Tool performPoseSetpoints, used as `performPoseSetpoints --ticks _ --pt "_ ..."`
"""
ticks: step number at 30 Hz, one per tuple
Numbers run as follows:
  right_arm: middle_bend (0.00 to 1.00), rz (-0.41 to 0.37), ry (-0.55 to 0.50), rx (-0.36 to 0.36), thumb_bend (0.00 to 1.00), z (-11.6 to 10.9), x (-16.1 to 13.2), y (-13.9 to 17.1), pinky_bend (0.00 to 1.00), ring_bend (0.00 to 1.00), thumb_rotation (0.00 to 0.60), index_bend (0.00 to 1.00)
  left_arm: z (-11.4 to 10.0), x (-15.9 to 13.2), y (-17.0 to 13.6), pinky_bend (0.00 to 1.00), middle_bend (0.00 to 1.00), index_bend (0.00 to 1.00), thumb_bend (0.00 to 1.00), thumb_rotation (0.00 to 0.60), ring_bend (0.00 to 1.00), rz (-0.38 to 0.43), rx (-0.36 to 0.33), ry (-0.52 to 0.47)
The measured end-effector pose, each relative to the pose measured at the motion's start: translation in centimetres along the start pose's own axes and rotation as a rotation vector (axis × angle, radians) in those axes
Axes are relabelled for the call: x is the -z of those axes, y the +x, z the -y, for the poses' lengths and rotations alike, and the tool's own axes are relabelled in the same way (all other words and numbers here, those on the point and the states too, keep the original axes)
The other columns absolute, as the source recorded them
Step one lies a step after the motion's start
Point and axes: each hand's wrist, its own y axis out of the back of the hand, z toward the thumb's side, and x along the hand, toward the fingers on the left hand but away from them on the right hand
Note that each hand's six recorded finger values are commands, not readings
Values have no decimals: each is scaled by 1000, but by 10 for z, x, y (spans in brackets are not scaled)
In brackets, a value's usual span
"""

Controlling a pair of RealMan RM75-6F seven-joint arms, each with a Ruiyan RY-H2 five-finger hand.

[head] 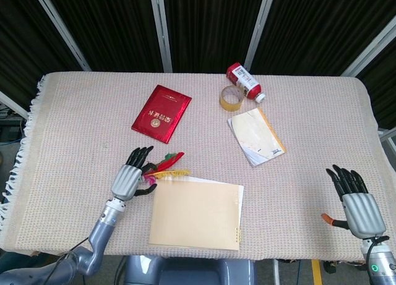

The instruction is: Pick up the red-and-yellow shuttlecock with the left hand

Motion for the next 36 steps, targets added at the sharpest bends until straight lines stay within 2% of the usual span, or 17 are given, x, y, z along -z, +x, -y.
performPoseSetpoints --ticks 8,17,22,30,36 --pt "0 3 -6 -3 28 -2 3 1 0 0 600 0 14 -23 32 0 0 429 239 600 0 11 0 1" --pt "0 0 -20 21 32 -8 6 2 0 0 600 0 36 -39 49 0 0 443 240 600 0 -5 58 17" --pt "0 -4 -26 23 34 -10 7 4 0 0 600 0 42 -50 54 0 0 470 312 600 0 9 61 39" --pt "0 -10 -20 20 35 -10 6 9 0 0 600 0 45 -59 56 0 0 633 484 600 0 38 25 94" --pt "0 -1 -27 29 36 -12 9 11 0 0 600 0 41 -58 54 0 0 656 497 600 0 46 -12 139"
